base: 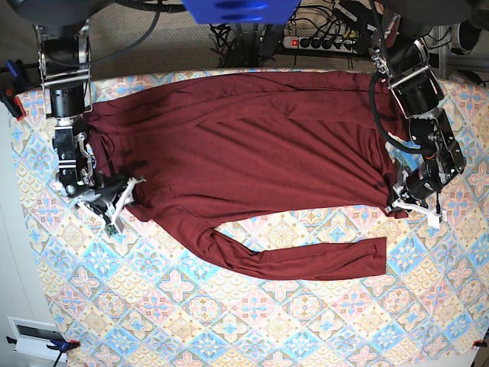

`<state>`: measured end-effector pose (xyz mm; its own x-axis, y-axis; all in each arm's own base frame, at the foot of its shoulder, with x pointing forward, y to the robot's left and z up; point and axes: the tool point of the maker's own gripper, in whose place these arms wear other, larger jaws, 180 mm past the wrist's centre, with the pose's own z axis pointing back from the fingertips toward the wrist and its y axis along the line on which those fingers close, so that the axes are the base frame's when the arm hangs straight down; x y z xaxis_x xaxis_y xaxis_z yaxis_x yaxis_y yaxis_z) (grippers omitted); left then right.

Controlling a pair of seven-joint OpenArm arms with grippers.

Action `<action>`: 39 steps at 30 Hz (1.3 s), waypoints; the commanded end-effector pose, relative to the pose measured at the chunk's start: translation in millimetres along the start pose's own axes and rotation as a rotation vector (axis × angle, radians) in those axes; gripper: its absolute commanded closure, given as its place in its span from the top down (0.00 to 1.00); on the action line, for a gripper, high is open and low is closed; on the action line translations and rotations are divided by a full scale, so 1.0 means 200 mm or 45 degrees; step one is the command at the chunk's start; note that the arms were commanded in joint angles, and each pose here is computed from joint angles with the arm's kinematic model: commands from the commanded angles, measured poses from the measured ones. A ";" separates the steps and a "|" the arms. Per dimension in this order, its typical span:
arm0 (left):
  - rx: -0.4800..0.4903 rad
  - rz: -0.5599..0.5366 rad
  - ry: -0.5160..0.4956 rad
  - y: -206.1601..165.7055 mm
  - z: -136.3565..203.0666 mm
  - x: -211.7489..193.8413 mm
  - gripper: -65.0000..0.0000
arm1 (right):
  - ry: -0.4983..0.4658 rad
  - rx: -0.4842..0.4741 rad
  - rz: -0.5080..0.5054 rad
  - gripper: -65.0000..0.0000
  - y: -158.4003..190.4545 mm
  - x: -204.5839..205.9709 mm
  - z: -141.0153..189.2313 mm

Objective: Layout the t-shirt on the table in an organized manner, then fold the t-shirt properly
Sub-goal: 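Grasp the shirt sides with both grippers and fold them inward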

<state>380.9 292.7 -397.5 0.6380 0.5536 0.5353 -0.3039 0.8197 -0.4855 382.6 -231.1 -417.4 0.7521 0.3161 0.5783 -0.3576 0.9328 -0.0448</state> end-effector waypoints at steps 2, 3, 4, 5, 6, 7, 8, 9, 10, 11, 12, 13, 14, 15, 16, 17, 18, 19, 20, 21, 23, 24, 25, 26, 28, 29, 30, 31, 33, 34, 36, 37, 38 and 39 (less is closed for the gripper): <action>-0.022 -0.019 -0.082 -0.03 0.03 0.13 0.00 | -0.065 -0.034 -0.004 0.32 -0.08 0.10 0.04; -0.024 -0.018 -0.081 -0.04 0.03 0.12 0.00 | -0.056 -0.033 -0.008 0.32 -0.08 0.09 0.03; -0.024 -0.018 -0.081 -0.04 0.03 0.12 0.00 | -0.053 -0.031 -0.015 0.32 -0.08 0.08 0.02; -0.024 -0.018 -0.081 -0.04 0.03 0.12 0.00 | -0.059 -0.030 -0.017 0.32 -0.08 0.08 0.02; -0.024 -0.018 -0.081 -0.04 0.03 0.12 0.00 | -0.058 -0.025 -0.012 0.32 -0.07 0.07 0.01; -0.024 -0.018 -0.081 -0.04 0.03 0.12 0.00 | -0.049 -0.016 -0.004 0.32 -0.06 0.06 0.00; -0.024 -0.018 -0.081 -0.04 0.03 0.12 0.00 | -0.029 0.004 0.012 0.32 -0.04 0.03 -0.02; -0.024 -0.018 -0.081 -0.04 0.03 0.12 0.00 | -0.020 0.027 0.027 0.32 -0.02 0.01 -0.03; -0.024 -0.018 -0.081 -0.04 0.03 0.12 0.00 | -0.008 0.047 0.037 0.31 -0.01 -0.01 -0.03; -0.024 -0.018 -0.081 -0.04 0.03 0.12 0.00 | 0.002 0.062 0.036 0.30 -0.01 -0.03 -0.04; -0.024 -0.018 -0.081 -0.04 0.03 0.12 0.00 | 0.003 0.075 0.037 0.27 0.00 -0.04 -0.04; -0.024 -0.018 -0.081 -0.04 0.03 0.12 0.00 | -0.003 0.084 0.039 0.22 0.00 -0.03 -0.04; -0.024 -0.018 -0.081 -0.04 0.03 0.12 0.00 | -0.016 0.087 0.037 0.17 0.00 -0.02 -0.03; -0.022 -0.019 -0.082 -0.03 0.03 0.13 0.00 | -0.028 0.085 0.028 0.09 -0.02 -0.01 -0.03; -0.025 -0.020 -0.083 -0.04 0.03 0.13 0.00 | -0.044 0.073 0.008 0.01 -0.04 0.00 -0.02; -0.024 -0.021 -0.084 -0.03 0.03 0.13 0.00 | -0.057 0.064 -0.013 0.00 -0.06 0.00 0.00; -0.024 -0.021 -0.084 -0.03 0.03 0.13 0.00 | -0.085 0.062 -0.022 0.01 -0.08 0.03 0.02; -0.024 -0.022 -0.081 -0.03 0.03 0.13 0.00 | -0.118 0.056 -0.022 0.02 -0.10 0.07 0.04; -0.024 -0.022 -0.079 -0.03 0.03 0.13 0.00 | -0.148 0.050 -0.017 0.01 -0.11 0.10 0.06; -0.025 -0.022 -0.080 -0.03 0.03 0.13 0.00 | -0.178 0.043 -0.011 0.00 -0.11 0.14 0.08; -0.026 -0.019 -0.082 -0.03 0.04 0.13 0.00 | -0.220 0.035 0.016 0.00 -0.11 0.21 0.11; -0.035 -0.013 -0.089 -0.04 0.04 0.14 0.00 | -0.237 0.032 0.025 0.00 -0.11 0.23 0.13; -0.063 -0.009 -0.114 -0.07 0.05 0.16 0.00 | -0.247 0.027 0.034 0.00 -0.11 0.25 0.14; -0.092 -0.010 -0.147 -0.10 0.08 0.19 0.00 | -0.255 0.023 0.046 0.00 -0.11 0.26 0.15; -0.151 -0.020 -0.209 -0.14 0.15 0.21 0.00 | -0.252 0.029 0.049 0.00 -0.10 0.24 0.15; -0.176 -0.033 -0.237 -0.17 0.19 0.22 0.00 | -0.240 0.036 0.049 0.00 -0.08 0.21 0.15; -0.192 -0.048 -0.252 -0.19 0.22 0.23 0.00 | -0.242 0.039 0.056 0.00 -0.07 0.20 0.15; -0.199 -0.062 -0.261 -0.20 0.24 0.22 0.00 | -0.248 0.042 0.067 0.00 -0.06 0.20 0.16; -0.201 -0.090 -0.274 -0.21 0.27 0.21 0.00 | -0.255 0.050 0.089 0.00 -0.02 0.19 0.17; -0.194 -0.099 -0.270 -0.20 0.28 0.20 0.00 | -0.256 0.054 0.097 0.00 -0.01 0.19 0.18; -0.182 -0.120 -0.263 -0.19 0.31 0.16 0.00 | -0.257 0.059 0.114 0.00 0.02 0.16 0.19; -0.175 -0.128 -0.257 -0.18 0.31 0.14 0.00 | -0.255 0.047 0.117 0.00 0.01 0.14 0.21; -0.167 -0.137 -0.253 -0.17 0.33 0.12 0.00 | -0.259 0.041 0.114 0.00 0.00 0.12 0.23; -0.160 -0.145 -0.247 -0.16 0.34 0.10 0.00 | -0.266 0.033 0.114 0.00 0.00 0.11 0.25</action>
<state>345.0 281.8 -346.0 0.5583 0.4974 0.6640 -0.1708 0.8521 -0.4947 362.0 -223.6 -379.3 0.6150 0.3504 0.7064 -0.4439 0.8943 -0.0571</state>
